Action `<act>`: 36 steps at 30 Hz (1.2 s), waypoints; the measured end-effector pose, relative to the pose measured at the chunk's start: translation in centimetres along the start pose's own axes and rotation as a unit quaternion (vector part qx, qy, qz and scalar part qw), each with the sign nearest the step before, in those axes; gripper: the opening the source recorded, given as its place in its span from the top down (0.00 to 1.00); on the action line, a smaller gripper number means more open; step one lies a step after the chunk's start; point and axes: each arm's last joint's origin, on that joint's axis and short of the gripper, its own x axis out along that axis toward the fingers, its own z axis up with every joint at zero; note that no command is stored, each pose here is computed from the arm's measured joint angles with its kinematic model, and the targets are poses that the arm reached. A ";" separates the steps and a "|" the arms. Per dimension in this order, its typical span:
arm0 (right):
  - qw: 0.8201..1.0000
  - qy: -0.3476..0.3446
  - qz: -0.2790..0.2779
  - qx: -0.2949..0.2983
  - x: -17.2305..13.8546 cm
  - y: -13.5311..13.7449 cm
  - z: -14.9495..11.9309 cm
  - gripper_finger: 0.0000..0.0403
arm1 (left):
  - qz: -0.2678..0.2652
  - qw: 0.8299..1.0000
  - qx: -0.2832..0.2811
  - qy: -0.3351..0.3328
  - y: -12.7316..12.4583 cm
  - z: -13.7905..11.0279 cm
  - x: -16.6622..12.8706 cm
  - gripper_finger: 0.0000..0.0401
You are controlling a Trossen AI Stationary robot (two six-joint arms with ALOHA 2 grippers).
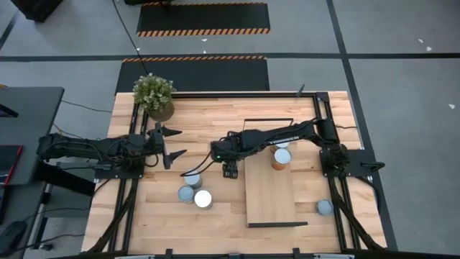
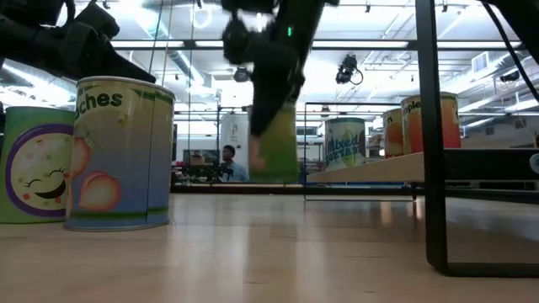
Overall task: Pick and place cans onto a shelf
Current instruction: Put the canned oranges can on the shelf
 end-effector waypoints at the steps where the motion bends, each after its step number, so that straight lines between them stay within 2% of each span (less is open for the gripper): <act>1: 1.000 0.004 0.001 0.001 -0.8 0.2 0.1 0.20 | 0.000 1.000 0.002 0.000 0.0 0.0 0.0 0.04; 7: 0.999 0.044 -0.009 -0.007 -3.8 2.6 -0.4 0.20 | 0.000 1.000 0.004 0.000 0.0 0.0 0.0 0.04; 11: 0.998 0.062 -0.011 -0.014 -4.5 4.0 -1.2 0.20 | 0.000 1.000 0.001 0.000 0.0 0.0 0.0 0.04; 16: 0.997 0.078 -0.023 -0.003 -5.1 4.7 -2.0 0.20 | 0.000 1.000 -0.008 0.000 0.0 0.0 0.0 0.04; 21: 0.997 0.063 -0.046 0.004 -7.0 5.3 -2.6 0.20 | 0.000 1.000 -0.008 0.000 0.0 0.0 0.0 0.04; 26: 0.996 0.049 -0.070 0.024 -7.5 5.5 -4.1 0.20 | 0.000 1.000 -0.004 0.000 0.0 0.0 0.0 0.04; 36: 0.995 0.011 -0.055 0.086 -6.5 3.9 -7.7 0.20 | 0.000 1.000 -0.003 0.000 0.0 0.0 0.0 0.04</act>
